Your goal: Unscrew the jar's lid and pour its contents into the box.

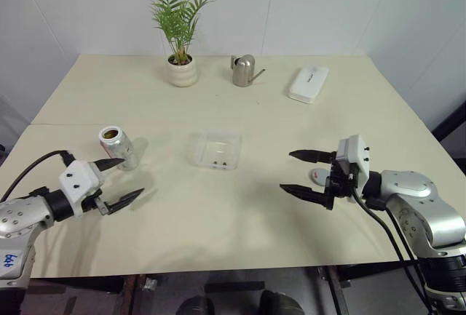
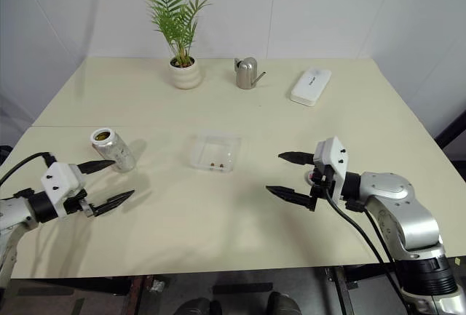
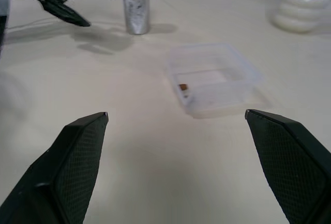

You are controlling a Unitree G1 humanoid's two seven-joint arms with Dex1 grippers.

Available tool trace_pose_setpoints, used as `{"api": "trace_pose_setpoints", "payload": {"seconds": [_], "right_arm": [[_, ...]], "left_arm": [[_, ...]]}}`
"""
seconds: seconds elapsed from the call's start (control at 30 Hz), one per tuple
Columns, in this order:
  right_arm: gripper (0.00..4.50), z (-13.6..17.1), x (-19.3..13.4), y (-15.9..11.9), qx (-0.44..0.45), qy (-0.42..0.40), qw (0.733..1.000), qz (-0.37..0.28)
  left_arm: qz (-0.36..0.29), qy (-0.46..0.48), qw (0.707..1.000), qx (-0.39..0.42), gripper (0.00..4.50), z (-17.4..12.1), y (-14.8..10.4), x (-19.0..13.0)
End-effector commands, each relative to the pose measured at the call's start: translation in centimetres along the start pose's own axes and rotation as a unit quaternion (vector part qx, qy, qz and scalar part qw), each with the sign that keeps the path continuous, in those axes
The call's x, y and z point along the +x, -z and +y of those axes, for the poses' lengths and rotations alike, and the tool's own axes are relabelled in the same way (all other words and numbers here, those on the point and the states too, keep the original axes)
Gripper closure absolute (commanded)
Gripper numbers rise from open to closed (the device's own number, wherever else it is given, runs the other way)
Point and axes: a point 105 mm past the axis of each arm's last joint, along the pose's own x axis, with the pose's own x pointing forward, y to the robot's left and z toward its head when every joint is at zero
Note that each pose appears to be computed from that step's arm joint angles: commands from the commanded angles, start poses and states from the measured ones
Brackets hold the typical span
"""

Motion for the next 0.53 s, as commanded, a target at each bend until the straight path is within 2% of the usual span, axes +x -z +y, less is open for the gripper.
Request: {"api": "trace_pose_setpoints", "payload": {"seconds": [0.03,0.23,0.53], "right_arm": [[0.00,-0.8,-1.7,-1.2,-0.013,0.016,1.000,-0.001],[0.00,-1.1,-3.8,-1.1,-0.027,0.048,0.998,0.013],[0.00,-1.4,-3.8,-1.2,-0.036,0.077,0.996,-0.004]], "left_arm": [[-0.036,0.045,0.998,0.034,0.04,-0.6,-2.0,1.0],[-0.060,0.072,0.995,0.027,0.04,-0.7,-2.8,2.6],[-0.070,0.072,0.995,0.023,0.04,-0.6,-2.8,3.3]]}}
